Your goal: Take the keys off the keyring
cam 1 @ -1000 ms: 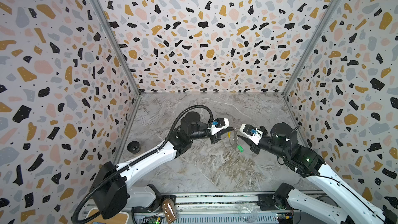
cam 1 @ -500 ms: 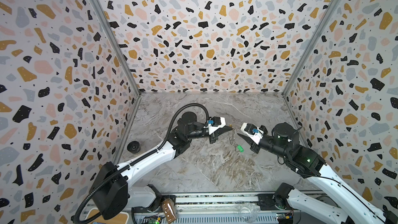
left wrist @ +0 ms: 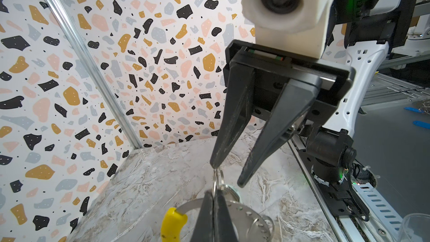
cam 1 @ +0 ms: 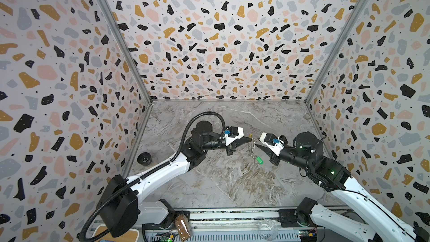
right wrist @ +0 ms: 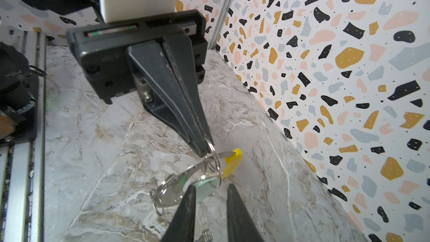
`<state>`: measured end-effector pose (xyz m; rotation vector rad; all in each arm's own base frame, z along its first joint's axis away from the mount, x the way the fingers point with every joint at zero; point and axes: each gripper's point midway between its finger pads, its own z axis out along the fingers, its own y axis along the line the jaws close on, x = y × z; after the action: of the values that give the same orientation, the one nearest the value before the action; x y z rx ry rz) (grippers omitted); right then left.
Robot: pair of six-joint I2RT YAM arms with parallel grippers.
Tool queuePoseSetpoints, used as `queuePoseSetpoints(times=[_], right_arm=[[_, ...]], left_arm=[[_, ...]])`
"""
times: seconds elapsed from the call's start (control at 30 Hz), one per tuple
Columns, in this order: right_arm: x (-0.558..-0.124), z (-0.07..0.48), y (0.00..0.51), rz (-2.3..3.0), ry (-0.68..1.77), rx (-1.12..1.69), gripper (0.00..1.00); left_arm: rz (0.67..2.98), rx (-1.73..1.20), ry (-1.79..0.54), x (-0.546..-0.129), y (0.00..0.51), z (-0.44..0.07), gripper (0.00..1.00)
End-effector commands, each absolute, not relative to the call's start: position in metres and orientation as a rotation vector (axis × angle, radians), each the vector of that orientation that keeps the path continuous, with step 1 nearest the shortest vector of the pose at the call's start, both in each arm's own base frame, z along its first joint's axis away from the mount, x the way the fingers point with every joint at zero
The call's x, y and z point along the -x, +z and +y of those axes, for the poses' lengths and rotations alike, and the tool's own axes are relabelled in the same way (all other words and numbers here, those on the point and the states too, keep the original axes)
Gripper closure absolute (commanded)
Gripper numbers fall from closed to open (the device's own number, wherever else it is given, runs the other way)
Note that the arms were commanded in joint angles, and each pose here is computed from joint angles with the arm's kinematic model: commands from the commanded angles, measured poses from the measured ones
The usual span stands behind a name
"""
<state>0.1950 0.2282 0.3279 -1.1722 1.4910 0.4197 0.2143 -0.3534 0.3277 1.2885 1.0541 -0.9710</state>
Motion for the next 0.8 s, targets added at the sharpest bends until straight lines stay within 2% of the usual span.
queuePoseSetpoints(times=[0.0, 0.43, 0.77], right_arm=[[-0.183, 0.234, 0.354, 1.423, 0.497, 1.203, 0.77], [-0.195, 0.235, 0.348, 1.476, 0.508, 1.233, 0.8], [-0.189, 0.239, 0.345, 1.472, 0.582, 1.267, 0.77]], left_arm=[[0.958, -1.31, -0.951, -0.205, 0.342, -0.347, 1.0], [0.939, -1.373, -0.931, -0.198, 0.337, -0.346, 1.0], [0.95, -1.395, -0.913, -0.201, 0.332, -0.348, 1.0]])
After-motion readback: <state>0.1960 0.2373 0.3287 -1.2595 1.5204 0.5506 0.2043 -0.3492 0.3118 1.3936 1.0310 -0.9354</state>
